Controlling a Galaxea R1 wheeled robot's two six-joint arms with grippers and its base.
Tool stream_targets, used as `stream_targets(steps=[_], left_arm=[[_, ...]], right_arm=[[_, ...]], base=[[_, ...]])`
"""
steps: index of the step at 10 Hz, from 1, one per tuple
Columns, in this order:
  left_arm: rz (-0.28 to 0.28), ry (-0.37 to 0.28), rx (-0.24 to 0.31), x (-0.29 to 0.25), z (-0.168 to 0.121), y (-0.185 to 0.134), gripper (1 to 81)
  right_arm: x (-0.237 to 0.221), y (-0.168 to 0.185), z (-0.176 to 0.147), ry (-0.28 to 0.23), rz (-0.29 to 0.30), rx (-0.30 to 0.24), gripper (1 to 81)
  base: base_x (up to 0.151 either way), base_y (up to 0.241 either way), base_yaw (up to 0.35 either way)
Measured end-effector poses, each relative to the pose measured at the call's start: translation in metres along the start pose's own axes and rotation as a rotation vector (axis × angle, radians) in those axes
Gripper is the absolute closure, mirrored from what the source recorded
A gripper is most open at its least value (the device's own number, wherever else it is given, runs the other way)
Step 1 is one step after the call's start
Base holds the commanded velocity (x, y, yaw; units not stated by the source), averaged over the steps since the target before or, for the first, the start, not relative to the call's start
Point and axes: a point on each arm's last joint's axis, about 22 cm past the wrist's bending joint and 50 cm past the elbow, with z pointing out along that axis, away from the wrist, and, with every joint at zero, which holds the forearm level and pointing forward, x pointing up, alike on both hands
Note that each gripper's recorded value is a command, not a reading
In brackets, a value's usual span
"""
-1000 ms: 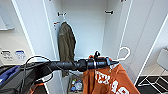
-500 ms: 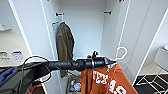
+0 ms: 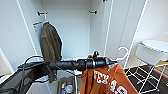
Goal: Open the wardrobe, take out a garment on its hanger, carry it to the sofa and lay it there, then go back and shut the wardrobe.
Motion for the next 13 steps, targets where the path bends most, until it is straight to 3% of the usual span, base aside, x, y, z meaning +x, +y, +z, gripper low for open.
stream_targets(steps=[13], left_arm=[[0.003, -0.006, 0.021, -0.002, -0.001, -0.014, 81.1]], right_arm=[[-0.006, 0.001, 0.0, -0.011, 0.002, -0.002, 1.0]], base=[[0.0, 0.0, -0.342]])
